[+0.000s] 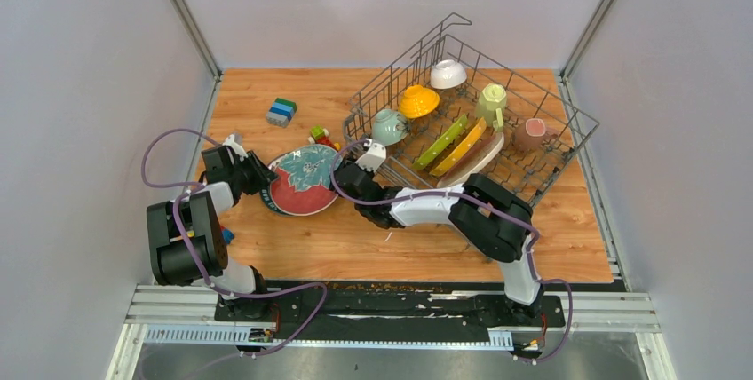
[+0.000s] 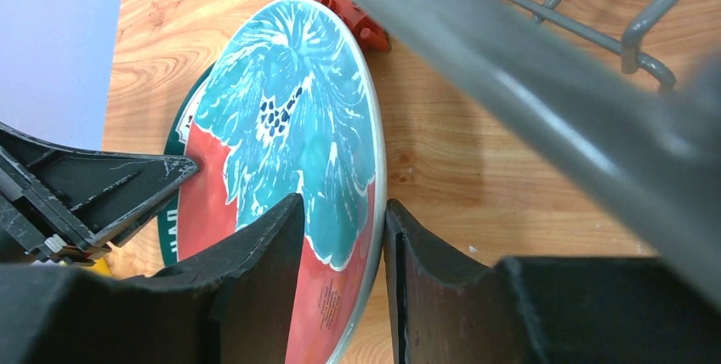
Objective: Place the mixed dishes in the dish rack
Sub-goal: Pick up the plate at the center of the board.
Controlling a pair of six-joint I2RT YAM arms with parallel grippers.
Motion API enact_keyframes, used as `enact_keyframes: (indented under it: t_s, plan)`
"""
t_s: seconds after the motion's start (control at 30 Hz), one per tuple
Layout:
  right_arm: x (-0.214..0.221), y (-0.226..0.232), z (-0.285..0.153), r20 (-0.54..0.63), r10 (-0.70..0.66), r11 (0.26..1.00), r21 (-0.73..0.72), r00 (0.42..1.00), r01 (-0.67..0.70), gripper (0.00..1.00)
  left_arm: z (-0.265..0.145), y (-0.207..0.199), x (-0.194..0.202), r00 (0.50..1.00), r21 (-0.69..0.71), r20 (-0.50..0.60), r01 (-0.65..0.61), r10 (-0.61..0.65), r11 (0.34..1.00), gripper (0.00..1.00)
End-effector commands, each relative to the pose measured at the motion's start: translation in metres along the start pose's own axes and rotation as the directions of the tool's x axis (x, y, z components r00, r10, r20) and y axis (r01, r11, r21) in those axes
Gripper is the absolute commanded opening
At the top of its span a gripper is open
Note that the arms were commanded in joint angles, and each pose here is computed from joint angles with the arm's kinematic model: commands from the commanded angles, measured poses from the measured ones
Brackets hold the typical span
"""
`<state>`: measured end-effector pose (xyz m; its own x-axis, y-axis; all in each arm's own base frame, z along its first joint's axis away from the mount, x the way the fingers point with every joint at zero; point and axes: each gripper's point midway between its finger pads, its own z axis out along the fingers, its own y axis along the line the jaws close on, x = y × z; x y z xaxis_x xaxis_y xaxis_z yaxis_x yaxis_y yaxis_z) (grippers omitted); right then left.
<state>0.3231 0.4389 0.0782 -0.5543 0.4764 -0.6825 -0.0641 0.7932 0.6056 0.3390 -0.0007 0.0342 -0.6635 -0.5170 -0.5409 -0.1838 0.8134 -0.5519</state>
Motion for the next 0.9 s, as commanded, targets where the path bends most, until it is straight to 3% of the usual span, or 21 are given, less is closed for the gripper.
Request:
enact_keyframes:
  t_s: [0.0,0.43,0.73,0.87]
  plan:
    - [0.047,0.013,0.002,-0.199,0.018,0.997,-0.067,0.980,-0.032,0.39,0.000,-0.018,0.017,0.996,0.085,-0.085,0.020,-0.012,0.996,0.35]
    - [0.059,0.032,0.008,-0.251,-0.059,0.988,-0.154,0.966,0.020,0.45,0.000,-0.020,0.017,0.996,0.092,-0.086,0.018,-0.010,0.996,0.32]
    - [0.059,0.066,-0.007,-0.265,-0.109,0.934,-0.358,0.958,0.008,0.41,-0.001,-0.021,0.018,0.996,0.099,-0.086,0.017,-0.008,0.995,0.30]
    - [0.065,0.070,-0.007,-0.276,-0.115,0.926,-0.377,0.954,0.002,0.46,0.000,-0.022,0.017,0.996,0.103,-0.086,0.020,-0.011,0.995,0.29]
